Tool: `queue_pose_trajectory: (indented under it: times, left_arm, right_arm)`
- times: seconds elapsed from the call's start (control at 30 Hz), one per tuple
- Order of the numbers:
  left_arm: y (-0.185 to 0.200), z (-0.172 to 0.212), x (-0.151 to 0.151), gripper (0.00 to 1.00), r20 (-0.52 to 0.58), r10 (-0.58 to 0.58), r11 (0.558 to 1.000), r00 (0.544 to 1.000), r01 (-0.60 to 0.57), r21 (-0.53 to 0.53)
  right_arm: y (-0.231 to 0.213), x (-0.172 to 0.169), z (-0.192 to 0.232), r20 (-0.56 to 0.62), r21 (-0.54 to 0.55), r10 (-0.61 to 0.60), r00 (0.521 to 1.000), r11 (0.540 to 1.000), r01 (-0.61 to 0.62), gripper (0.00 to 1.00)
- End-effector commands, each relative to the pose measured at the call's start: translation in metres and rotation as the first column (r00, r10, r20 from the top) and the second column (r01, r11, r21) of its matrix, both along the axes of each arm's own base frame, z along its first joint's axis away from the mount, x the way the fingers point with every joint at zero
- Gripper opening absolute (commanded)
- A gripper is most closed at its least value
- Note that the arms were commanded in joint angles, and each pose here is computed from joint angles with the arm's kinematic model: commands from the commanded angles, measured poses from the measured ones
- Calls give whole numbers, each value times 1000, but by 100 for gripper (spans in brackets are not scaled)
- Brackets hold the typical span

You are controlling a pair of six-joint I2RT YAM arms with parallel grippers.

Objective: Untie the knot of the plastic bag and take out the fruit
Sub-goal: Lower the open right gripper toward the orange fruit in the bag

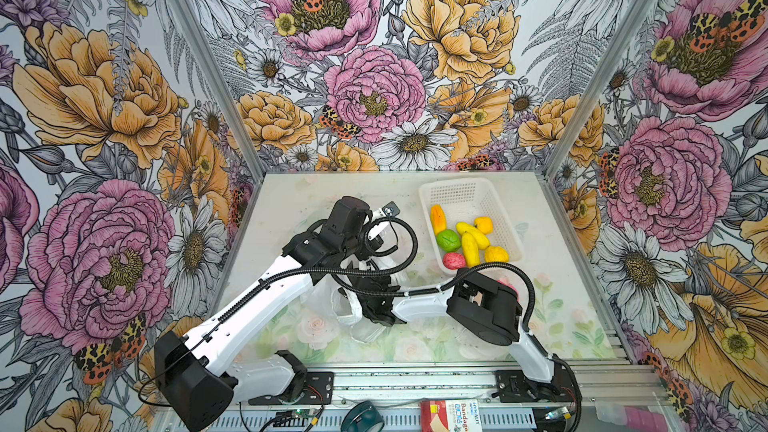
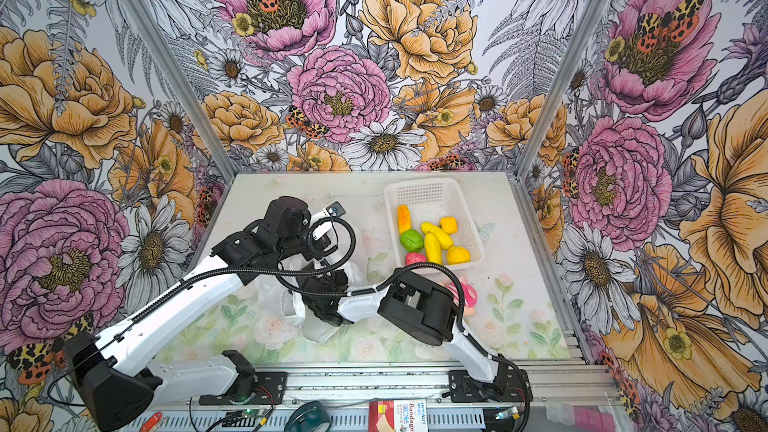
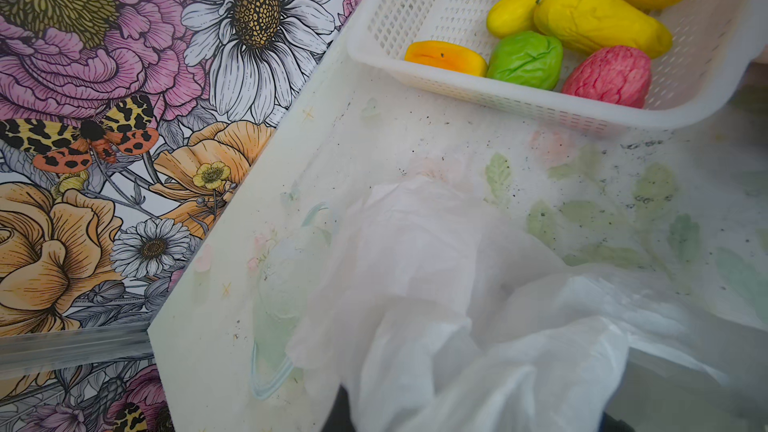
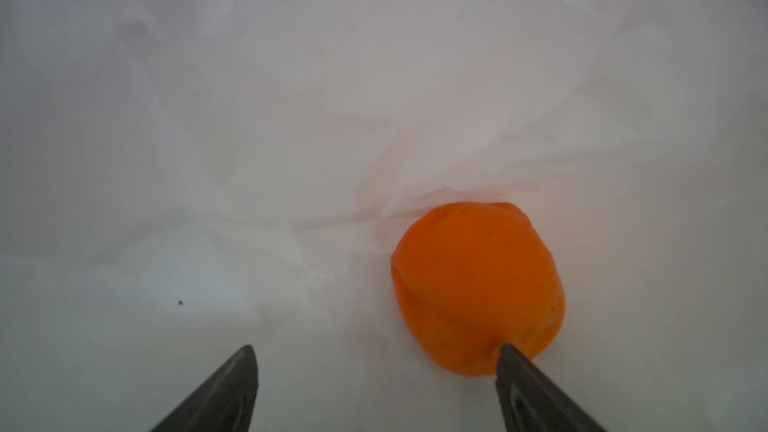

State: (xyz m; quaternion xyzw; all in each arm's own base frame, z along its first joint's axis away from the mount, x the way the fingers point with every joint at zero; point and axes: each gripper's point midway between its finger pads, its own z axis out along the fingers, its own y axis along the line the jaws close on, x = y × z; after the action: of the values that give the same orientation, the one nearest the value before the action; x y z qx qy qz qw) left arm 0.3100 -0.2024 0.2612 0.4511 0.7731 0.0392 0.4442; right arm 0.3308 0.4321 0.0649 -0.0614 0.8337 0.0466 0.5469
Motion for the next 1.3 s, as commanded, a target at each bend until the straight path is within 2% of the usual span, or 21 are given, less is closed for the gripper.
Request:
queue_pose_trajectory:
  times: [0.0,0.23,0.43,0.77,1.07,1.13,1.27]
  left_arm:
    - [-3,7,-5,0,22,-35,999,999,35,-21]
    - [-6,12,-12,0,30,-70,997,997,72,-38]
    - [-12,11,-18,0,31,-106,994,994,107,-33]
    - [-13,12,-21,0,37,-119,992,992,120,-33]
    - [-13,11,-22,0,35,-124,992,992,125,-33]
    - [-14,11,-22,0,33,-122,992,992,124,-32]
    - [-12,10,-20,0,34,-112,993,993,113,-26]
  right_arm:
    - [-3,5,23,64,-55,-19,998,998,23,88]
    - [-13,25,18,86,-189,-86,993,977,101,90]
    - [-33,39,12,86,-222,-147,985,961,163,97]
    - [-66,60,-17,-14,-204,-224,975,955,216,98]
    - [-54,67,-13,-40,-219,-148,988,966,135,76]
    - [-49,64,-8,-40,-195,-112,993,975,102,69]
    - [-55,56,12,-16,-119,-66,998,991,63,62]
